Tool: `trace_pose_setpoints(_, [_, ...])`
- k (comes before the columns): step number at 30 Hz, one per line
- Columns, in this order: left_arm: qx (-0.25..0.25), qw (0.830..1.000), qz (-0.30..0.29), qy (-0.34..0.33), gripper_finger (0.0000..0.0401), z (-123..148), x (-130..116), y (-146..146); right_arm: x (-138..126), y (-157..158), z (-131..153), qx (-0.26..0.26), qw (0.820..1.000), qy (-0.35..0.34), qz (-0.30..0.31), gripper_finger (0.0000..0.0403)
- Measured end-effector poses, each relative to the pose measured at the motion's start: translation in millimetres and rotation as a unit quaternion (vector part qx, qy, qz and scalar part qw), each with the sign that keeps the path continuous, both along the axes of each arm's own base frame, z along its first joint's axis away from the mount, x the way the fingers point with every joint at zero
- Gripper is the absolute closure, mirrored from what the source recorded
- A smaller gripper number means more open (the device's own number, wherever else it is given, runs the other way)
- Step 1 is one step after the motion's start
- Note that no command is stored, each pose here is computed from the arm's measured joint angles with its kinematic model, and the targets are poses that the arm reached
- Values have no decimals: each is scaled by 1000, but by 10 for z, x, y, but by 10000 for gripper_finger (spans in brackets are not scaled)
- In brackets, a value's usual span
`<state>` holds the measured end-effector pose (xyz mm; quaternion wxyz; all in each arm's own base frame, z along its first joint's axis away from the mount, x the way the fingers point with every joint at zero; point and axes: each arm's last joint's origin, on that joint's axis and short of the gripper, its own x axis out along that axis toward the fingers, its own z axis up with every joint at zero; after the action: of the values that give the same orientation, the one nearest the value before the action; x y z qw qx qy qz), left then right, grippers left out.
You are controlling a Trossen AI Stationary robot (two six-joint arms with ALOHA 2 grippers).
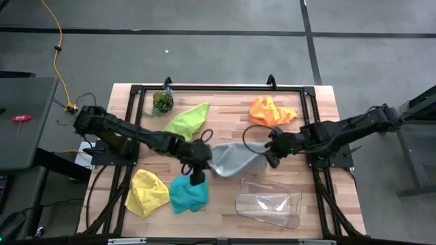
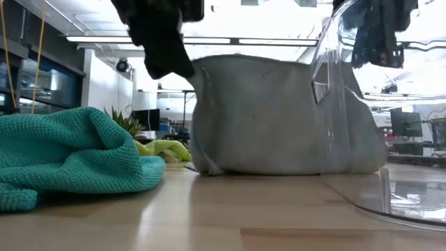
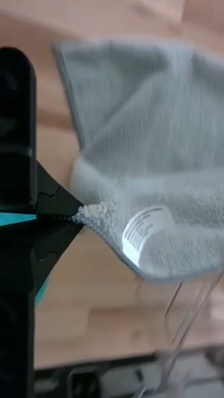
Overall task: Fold microfiber towels
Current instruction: Fold the gray cloth
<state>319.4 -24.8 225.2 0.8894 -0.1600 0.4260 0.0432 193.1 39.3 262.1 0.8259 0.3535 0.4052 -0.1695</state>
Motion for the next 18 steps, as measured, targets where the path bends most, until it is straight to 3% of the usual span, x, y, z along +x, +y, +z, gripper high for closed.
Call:
trace_pose_setpoints(6, [20,999,45,16,401,-110,53,373,-91,-163,-79,-14,994,65,-83,403])
trace_pose_setpoints(11, [20,998,64,16,401,-99,28,635,-82,-241,-43,-37,994,46,-96,403])
trace_pose_setpoints(18, [84,994,59,-49,401,534,-213,913,-67,-344,385,-101,992,-21,-71,403])
